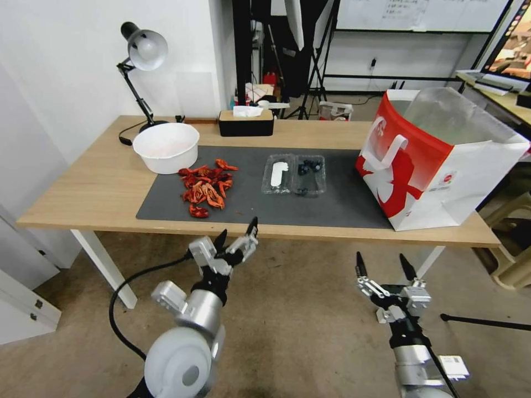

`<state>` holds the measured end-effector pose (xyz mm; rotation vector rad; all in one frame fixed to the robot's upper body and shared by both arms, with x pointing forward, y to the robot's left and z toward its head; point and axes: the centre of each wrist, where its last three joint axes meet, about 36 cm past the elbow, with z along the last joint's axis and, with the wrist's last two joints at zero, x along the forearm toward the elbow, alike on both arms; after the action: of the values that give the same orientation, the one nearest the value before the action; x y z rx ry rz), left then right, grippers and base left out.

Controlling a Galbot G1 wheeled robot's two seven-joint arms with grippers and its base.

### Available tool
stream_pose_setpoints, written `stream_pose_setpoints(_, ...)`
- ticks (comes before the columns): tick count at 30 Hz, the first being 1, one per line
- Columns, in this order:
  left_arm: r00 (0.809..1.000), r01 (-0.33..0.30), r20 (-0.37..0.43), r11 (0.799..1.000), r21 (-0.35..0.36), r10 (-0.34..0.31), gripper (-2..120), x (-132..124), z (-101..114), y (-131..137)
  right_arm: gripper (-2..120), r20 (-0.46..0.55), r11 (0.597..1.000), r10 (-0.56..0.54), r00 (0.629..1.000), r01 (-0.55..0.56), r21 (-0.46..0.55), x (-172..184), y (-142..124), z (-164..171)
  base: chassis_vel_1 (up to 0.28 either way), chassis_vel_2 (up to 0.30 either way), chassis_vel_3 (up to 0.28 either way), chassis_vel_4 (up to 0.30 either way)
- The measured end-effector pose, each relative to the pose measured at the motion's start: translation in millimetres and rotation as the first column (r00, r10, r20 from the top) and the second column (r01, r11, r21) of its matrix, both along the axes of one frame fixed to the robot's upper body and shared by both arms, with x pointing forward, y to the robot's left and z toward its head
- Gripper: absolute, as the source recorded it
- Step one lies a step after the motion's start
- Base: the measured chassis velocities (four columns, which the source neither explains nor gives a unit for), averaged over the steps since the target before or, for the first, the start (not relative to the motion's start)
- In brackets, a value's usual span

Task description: Close the takeout container lid, then place the container into the takeout bag.

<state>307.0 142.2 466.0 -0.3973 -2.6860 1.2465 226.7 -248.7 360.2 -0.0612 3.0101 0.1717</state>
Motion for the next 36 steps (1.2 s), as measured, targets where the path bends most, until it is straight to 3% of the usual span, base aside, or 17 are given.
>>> stream_pose_setpoints(5,0.998,0.032,-0.055,0.996,-0.081,-0.037,100,20,8,-15,100,-0.003,1.0,-0.007,1.0,0.007,0.001,-3,2,1,0.0,0.0,0.0,0.0)
stream_pose_setpoints(8,0.993,0.058,-0.099,0.989,-0.133,-0.071,100,47,12,-34,100,-0.004,1.0,-0.014,1.0,0.014,0.001,-7,6,1,0.0,0.0,0.0,0.0)
stream_pose_setpoints(15,0.99,0.08,-0.098,0.982,-0.17,-0.098,100,88,19,-63,100,-0.008,1.0,-0.014,1.0,0.014,-0.015,-11,8,-3,0.0,0.0,0.0,0.0)
stream_pose_setpoints(24,0.987,0.057,-0.141,0.989,-0.138,-0.077,100,134,22,-96,100,-0.006,1.0,-0.025,1.0,0.024,-0.018,-11,10,-3,0.0,0.0,0.0,0.0)
stream_pose_setpoints(36,0.955,0.001,-0.297,0.996,-0.086,-0.026,100,175,18,-140,100,-0.008,0.999,-0.03,1.0,0.03,-0.021,-8,14,-9,0.0,0.0,0.0,0.0)
